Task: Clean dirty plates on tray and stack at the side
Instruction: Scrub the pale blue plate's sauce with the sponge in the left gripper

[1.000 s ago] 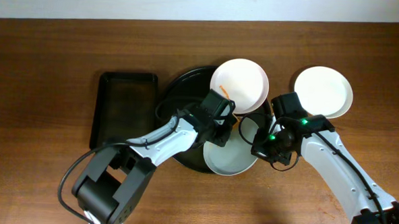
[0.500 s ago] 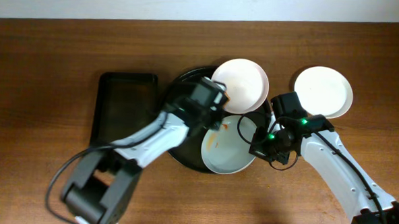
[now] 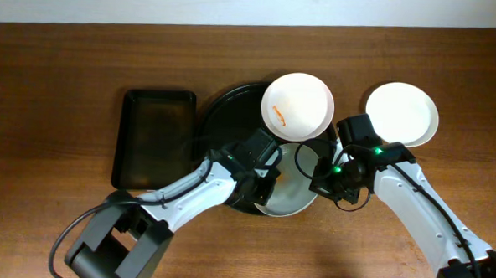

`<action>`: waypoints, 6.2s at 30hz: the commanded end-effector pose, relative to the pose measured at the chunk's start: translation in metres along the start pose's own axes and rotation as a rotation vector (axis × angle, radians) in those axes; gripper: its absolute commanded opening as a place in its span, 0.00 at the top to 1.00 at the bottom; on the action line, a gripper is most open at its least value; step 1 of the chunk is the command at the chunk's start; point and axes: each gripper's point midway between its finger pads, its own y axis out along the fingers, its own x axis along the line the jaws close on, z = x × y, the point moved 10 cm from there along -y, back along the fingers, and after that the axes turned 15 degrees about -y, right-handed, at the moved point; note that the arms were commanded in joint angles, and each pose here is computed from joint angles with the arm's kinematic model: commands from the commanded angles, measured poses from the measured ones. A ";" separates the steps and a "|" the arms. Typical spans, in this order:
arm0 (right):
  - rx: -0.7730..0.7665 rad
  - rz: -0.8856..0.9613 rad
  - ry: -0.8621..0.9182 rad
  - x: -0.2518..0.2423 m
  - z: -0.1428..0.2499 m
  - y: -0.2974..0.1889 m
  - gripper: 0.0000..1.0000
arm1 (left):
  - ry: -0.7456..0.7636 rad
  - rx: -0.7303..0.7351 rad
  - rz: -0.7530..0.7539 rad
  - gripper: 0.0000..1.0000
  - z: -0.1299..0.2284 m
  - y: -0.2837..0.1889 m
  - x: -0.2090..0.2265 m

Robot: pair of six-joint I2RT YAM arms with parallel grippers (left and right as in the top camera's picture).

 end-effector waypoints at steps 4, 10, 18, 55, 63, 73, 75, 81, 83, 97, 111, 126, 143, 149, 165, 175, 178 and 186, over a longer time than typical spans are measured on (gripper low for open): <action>0.003 0.018 -0.013 0.000 0.000 0.001 0.96 | -0.011 -0.184 0.051 1.00 -0.011 0.010 0.000; 0.003 0.018 -0.013 0.000 0.000 0.001 0.96 | -0.008 -0.302 0.046 1.00 -0.025 0.006 -0.003; 0.003 0.018 -0.013 0.000 0.000 0.001 0.96 | -0.163 -0.325 0.091 1.00 -0.031 0.019 -0.004; 0.003 0.018 -0.039 0.000 -0.001 0.001 0.96 | -0.276 -0.464 0.330 1.00 -0.059 0.021 -0.023; 0.003 0.018 -0.039 0.000 -0.001 0.001 0.96 | -0.305 -0.515 0.174 1.00 -0.054 0.041 -0.015; 0.003 0.018 -0.044 0.000 0.000 0.001 0.96 | -0.336 -0.528 0.028 1.00 -0.049 0.054 0.001; 0.003 0.018 -0.047 0.000 0.000 0.001 0.96 | -0.338 -0.525 0.012 1.00 -0.048 0.054 0.003; 0.003 0.018 -0.047 0.000 -0.001 0.001 0.96 | -0.363 -0.607 -0.112 1.00 -0.049 0.022 0.009; 0.003 0.018 -0.047 0.000 0.000 0.001 0.96 | -0.363 -0.603 -0.125 1.00 -0.047 0.010 0.009; -0.001 0.017 -0.048 0.001 -0.001 0.001 0.96 | -0.411 -0.557 0.161 1.00 -0.053 -0.005 -0.017; -0.005 0.015 -0.050 0.001 -0.002 0.001 0.96 | -0.406 -0.500 0.145 1.00 -0.050 0.056 -0.009; -0.012 0.013 -0.052 0.001 -0.003 0.001 0.96 | -0.345 -0.381 0.069 1.00 -0.034 0.040 -0.005; -0.101 0.096 -0.088 -0.003 -0.014 0.000 0.96 | -0.307 -0.631 0.105 1.00 -0.047 -0.060 -0.015; -0.281 0.368 -0.284 -0.015 -0.038 -0.008 0.96 | -0.312 -0.690 0.172 1.00 -0.055 -0.095 -0.004; -0.136 0.498 -0.493 0.001 -0.012 0.002 0.96 | -0.256 -0.338 0.176 1.00 -0.020 -0.063 -0.005; -0.245 0.515 -0.496 0.005 -0.026 0.000 0.96 | -0.163 -0.152 0.186 1.00 0.006 -0.013 -0.034; -0.244 0.515 -0.496 0.005 -0.026 0.000 0.96 | -0.167 -0.184 0.085 1.00 0.006 0.004 -0.029; -0.239 0.508 -0.497 0.006 -0.025 0.000 0.96 | -0.187 -0.356 -0.019 1.00 -0.014 0.034 -0.020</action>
